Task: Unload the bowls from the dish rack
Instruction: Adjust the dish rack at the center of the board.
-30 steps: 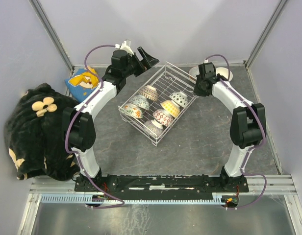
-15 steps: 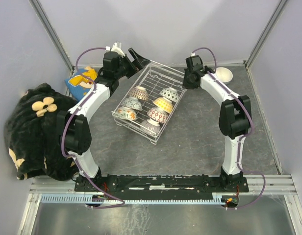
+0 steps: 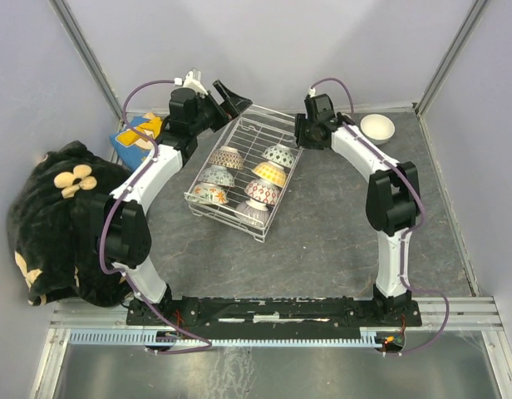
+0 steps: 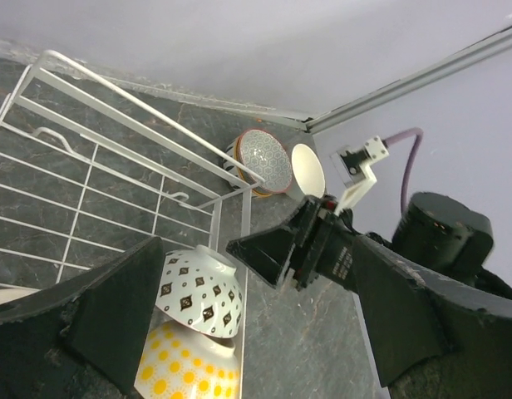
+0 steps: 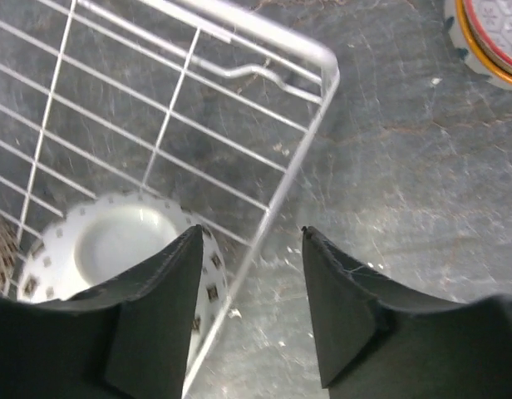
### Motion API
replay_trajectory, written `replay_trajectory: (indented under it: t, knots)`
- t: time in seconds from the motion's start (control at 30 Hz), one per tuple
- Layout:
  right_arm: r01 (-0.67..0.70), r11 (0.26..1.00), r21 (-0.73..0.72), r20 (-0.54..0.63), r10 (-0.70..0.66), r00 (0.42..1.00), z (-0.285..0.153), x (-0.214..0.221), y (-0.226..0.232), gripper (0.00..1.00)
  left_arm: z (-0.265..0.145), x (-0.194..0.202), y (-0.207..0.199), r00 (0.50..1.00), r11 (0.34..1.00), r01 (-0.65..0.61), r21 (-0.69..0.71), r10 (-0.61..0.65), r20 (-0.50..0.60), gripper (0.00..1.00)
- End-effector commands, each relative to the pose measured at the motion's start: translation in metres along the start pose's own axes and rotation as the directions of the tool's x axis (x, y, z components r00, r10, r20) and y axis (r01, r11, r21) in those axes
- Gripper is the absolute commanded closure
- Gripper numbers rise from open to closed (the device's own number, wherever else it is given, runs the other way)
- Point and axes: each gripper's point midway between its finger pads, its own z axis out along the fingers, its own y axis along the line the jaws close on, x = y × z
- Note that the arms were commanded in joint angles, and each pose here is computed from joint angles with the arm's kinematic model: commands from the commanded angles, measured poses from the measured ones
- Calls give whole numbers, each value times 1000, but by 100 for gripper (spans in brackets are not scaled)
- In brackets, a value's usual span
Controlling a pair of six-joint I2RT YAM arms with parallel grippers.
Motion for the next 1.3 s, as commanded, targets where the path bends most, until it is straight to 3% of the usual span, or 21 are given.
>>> replay_trajectory:
  t: [0.0, 0.27, 0.43, 0.57, 0.87, 1.27]
  knots:
    - [87, 995, -43, 267, -72, 961, -69, -63, 6, 37, -1, 0, -31, 1000, 996, 11, 88, -11, 3, 0]
    - [281, 956, -83, 304, -244, 921, -101, -68, 15, 37, 14, 9, -28, 1000, 997, 22, 70, -20, -21, 0]
    - [521, 844, -126, 326, -461, 825, -100, -47, 19, 31, 29, 29, -33, 997, 998, 18, 63, -13, -76, 2]
    - [628, 769, -118, 361, -556, 749, -93, -32, 16, 29, 41, 53, -37, 991, 997, 21, 72, -11, -131, 3]
    - [700, 685, -203, 461, -564, 685, -101, -10, 28, 29, 47, 89, -30, 979, 998, 13, 55, -2, -202, 3]
    - [649, 734, -198, 485, -502, 716, -105, -21, 31, 30, 35, 61, 4, 994, 997, -7, -77, -1, -106, 1]
